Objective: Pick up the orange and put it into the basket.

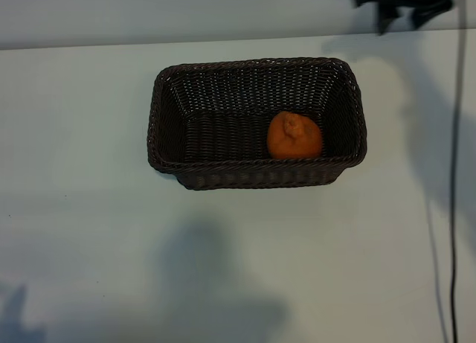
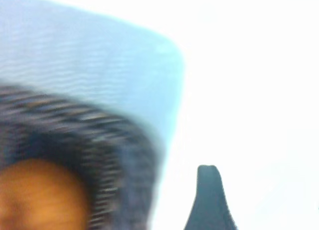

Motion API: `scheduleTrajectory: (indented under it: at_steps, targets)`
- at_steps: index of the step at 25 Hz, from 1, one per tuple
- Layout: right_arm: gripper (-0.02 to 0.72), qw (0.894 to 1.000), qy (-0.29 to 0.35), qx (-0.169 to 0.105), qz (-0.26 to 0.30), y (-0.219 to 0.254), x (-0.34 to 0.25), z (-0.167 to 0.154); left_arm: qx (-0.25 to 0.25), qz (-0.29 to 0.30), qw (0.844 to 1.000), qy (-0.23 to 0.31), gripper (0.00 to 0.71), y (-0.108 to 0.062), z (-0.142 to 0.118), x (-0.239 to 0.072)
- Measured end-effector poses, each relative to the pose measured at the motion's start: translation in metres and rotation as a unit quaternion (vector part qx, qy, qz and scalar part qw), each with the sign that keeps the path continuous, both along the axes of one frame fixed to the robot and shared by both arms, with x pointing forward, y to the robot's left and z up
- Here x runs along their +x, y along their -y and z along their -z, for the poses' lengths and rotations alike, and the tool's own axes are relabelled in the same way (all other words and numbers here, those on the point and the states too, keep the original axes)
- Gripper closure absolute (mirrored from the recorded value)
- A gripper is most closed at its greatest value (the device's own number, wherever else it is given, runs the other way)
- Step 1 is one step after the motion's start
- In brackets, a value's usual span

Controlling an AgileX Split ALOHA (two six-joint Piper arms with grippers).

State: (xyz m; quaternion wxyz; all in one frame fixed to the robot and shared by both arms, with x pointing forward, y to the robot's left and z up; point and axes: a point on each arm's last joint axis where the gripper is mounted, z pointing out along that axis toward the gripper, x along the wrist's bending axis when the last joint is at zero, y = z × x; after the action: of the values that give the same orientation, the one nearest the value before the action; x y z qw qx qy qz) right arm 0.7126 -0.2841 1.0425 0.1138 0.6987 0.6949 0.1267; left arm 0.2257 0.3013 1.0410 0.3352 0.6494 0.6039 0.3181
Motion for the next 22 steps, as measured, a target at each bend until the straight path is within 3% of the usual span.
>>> scheduleTrajectory:
  at_steps: [7,14,22]
  targets:
    - [0.203,0.997,-0.001,-0.011,0.072,0.079,-0.004,0.0,0.0,0.0,1.0,0.0,0.12,0.0,0.0,0.0]
    - [0.203,0.997,0.008,-0.002,0.081,0.092,-0.009,-0.008,0.0,0.0,1.0,0.0,0.12,0.0,0.0,0.0]
    - [0.213,0.995,0.063,-0.008,0.073,0.085,-0.049,-0.073,0.0,0.0,1.0,0.0,0.12,0.0,0.0,0.0]
